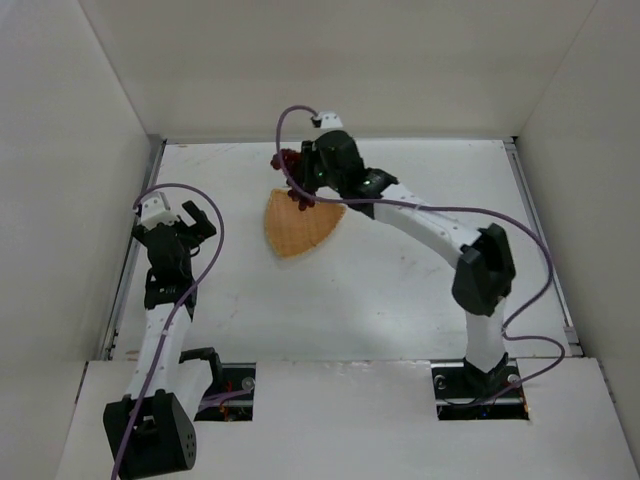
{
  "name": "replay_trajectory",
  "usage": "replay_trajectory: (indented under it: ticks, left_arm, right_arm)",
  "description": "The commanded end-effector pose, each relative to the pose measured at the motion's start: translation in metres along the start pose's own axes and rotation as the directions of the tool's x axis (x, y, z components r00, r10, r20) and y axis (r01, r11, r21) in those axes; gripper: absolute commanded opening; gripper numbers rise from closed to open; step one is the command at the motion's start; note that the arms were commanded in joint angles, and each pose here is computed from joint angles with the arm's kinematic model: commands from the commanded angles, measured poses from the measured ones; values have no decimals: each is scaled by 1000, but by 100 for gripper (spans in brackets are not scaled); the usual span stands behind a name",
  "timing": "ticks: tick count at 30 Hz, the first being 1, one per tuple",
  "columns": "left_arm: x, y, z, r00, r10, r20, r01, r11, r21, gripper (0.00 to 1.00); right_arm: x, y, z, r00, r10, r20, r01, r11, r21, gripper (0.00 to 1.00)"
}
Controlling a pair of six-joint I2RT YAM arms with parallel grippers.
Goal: Place and organize the fake fruits in the fruit bowl
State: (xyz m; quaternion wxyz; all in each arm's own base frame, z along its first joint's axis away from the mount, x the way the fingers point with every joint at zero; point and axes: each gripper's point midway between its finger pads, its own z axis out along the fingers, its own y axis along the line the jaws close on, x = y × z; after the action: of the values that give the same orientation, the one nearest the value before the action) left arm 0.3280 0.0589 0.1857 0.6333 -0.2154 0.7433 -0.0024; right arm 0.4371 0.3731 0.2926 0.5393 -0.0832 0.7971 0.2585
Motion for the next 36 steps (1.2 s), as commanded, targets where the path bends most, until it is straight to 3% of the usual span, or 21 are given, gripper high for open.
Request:
replay_trajectory:
  ticks: [1, 7, 8, 9, 10, 12, 15, 17, 20, 24, 28, 32, 36]
  left_arm:
    - [-41, -16, 1, 994, 16, 106, -21, 999, 48, 96]
    - [-39, -11, -3, 994, 24, 105, -28, 999, 35, 96]
    - [-39, -11, -3, 994, 24, 105, -28, 999, 35, 96]
    - [-40, -10, -3, 994, 23, 107, -27, 999, 34, 96]
    - [-40, -11, -3, 994, 23, 108, -27, 999, 38, 96]
    - [-44, -13, -3, 993, 23, 118, -28, 999, 40, 97]
    - [-54, -14, -7, 989, 30, 148, -37, 998, 46, 100]
    - [-56, -14, -9, 985, 52, 164, -61, 997, 49, 100]
    - [-50, -16, -10, 984, 91, 151, -103, 992, 74, 100]
    - [-32, -19, -13, 988, 129, 89, -139, 984, 110, 100]
    - [-14, -18, -16, 989, 151, 1, -150, 980, 132, 100]
    - [0, -12, -17, 983, 158, -94, -145, 980, 135, 100]
    - [13, 0, -22, 973, 143, -180, -123, 986, 115, 100]
  right_arm:
    - [44, 9, 41, 997, -35, -69, 35, 999, 5, 16]
    - [59, 5, 48, 996, -29, -90, 33, 998, 48, 51]
    - [57, 8, 45, 996, -28, -90, 31, 999, 37, 64]
    - [55, 13, 42, 995, -32, -97, 33, 999, 6, 87]
    - [53, 23, 36, 993, -34, -110, 28, 998, -49, 100]
    - [37, 45, 12, 990, -22, -136, -3, 982, -187, 100]
    - [-20, 51, -45, 1000, -5, -24, -1, 970, -244, 100]
    - [-60, 32, -85, 996, 5, 85, 13, 977, -213, 100]
    - [-88, -30, -137, 983, 25, 181, -8, 996, -94, 100]
    - [-57, -156, -198, 979, 113, 170, -143, 973, 180, 100]
    - [-7, -262, -269, 956, 257, 141, -294, 836, 464, 100]
    - [20, -306, -310, 938, 268, 219, -346, 732, 587, 100]
    - [48, -313, -309, 933, 283, 221, -359, 706, 611, 100]
